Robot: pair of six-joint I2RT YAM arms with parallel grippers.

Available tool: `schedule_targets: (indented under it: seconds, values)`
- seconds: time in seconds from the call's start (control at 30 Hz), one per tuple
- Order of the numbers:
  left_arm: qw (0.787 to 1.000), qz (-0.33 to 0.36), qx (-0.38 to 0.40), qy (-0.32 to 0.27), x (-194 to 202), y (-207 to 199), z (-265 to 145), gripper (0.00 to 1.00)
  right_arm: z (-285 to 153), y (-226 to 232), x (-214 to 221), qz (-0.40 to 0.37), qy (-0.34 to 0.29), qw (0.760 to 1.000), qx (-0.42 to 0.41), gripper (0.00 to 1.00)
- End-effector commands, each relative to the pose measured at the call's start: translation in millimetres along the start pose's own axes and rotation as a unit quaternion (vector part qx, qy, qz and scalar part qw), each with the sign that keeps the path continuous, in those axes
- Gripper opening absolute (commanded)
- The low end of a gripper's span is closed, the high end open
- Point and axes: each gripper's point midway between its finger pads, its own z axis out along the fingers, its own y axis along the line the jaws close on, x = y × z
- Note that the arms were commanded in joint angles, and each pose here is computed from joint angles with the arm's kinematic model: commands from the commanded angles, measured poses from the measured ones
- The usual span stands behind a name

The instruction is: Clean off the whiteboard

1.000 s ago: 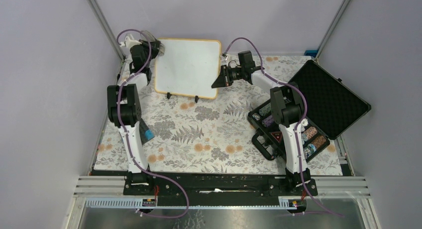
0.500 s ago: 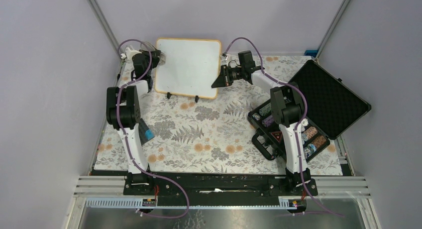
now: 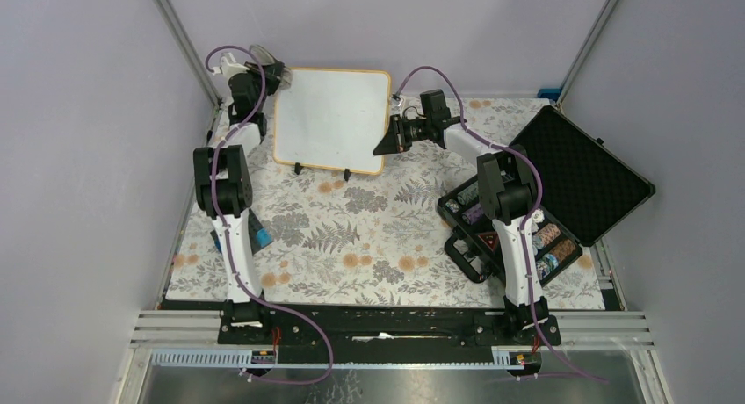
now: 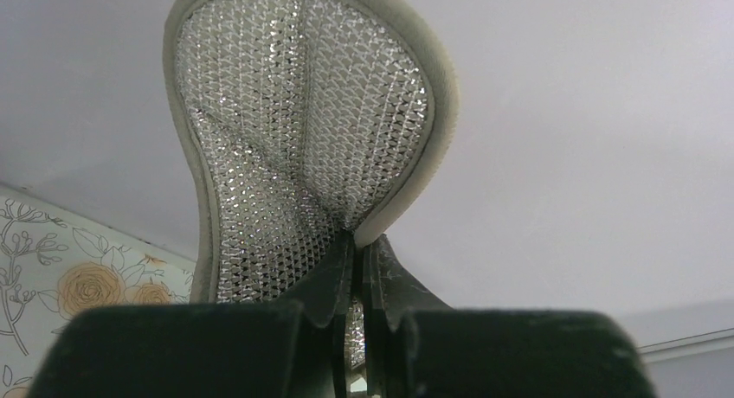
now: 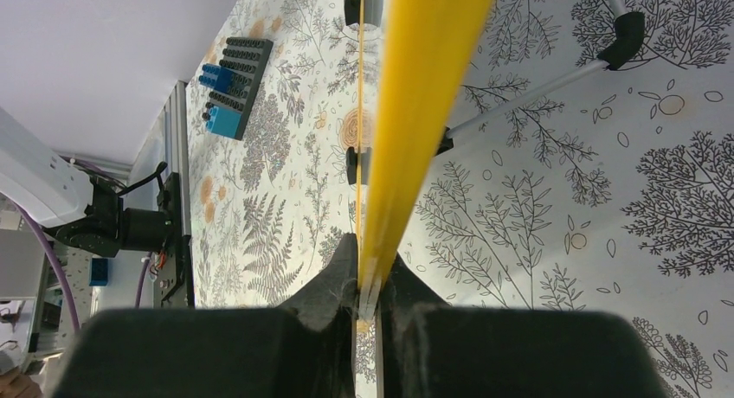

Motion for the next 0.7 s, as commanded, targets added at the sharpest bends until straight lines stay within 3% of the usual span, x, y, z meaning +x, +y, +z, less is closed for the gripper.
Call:
schedule_targets:
  seconds: [0.0,0.27,0.4,0.67]
  values:
    - [0.994,-0.006,-0.070,0.087,70.7,41.6,-19.4,0.00,29.7,24.0,49.7,-0.052,0.069,0.995,-0.052,0.00]
    - [0.974,-0.034,-0.209,0.078,97.0,120.5,-83.3,0.00,28.9,25.8,49.4,-0.055,0.069,0.995,-0.053,0.00]
    - [0.979,-0.022,-0.180,0.096,96.1,105.8,-67.6,0.00,28.4,27.3,48.8,-0.058,0.068,0.995,-0.054,0.00]
    - [0.991,-0.027,-0.113,0.074,75.3,58.3,-14.1,0.00,29.2,25.8,49.0,-0.056,0.068,0.995,-0.054,0.00]
